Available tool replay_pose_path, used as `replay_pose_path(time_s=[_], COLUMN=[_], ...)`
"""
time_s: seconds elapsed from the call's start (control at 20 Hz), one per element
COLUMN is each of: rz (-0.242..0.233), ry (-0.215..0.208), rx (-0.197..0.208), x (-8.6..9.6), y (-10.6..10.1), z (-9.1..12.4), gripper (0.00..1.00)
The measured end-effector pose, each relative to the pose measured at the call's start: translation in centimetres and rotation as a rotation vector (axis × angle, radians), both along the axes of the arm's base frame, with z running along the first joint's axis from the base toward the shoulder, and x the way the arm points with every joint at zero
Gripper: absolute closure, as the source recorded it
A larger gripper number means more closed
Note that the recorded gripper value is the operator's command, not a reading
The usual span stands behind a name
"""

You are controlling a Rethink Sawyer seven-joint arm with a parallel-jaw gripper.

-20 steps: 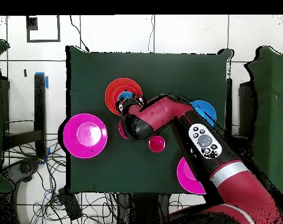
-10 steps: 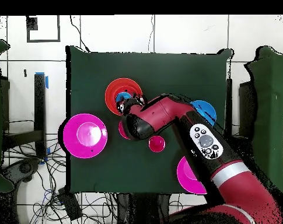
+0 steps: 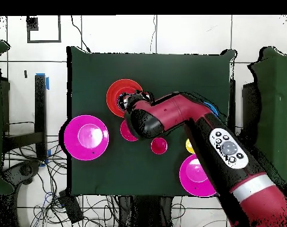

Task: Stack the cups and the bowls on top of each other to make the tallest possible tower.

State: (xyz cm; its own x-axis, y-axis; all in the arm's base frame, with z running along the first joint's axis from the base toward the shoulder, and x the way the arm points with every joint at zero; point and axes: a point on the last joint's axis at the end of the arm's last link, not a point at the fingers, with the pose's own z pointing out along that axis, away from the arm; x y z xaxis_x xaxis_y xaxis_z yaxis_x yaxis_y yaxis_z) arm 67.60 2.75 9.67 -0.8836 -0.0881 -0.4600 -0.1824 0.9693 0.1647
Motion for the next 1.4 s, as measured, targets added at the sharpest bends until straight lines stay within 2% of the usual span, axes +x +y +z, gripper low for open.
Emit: replay_pose_path(time_s=[0.05,0.1,0.25,0.55,0.65,0.7,1.0,1.05,1.4], rz=[-0.01,-0.032,-0.031,-0.007,0.009,0.03,0.079,0.097,0.128], ry=[0.006,0.015,0.005,-0.013,-0.01,0.001,0.039,0.057,0.104], rx=[0.003,0.002,-0.011,-0.034,-0.053,-0.078,-0.119,-0.129,-0.14], x=[0.2,0.7,1.1,0.8,0.3,-0.3,-1.8,-2.4,-4.1], y=[-0.3,-1.4,-2.7,-4.9,-5.7,-6.3,-6.5,-6.3,-5.8], z=[0.6,2.5,3.7,4.1,4.4,4.6,4.5,4.3,3.6], gripper=[0.0,0.0,0.0,0.0,0.0,0.0,0.0,0.0,0.0])
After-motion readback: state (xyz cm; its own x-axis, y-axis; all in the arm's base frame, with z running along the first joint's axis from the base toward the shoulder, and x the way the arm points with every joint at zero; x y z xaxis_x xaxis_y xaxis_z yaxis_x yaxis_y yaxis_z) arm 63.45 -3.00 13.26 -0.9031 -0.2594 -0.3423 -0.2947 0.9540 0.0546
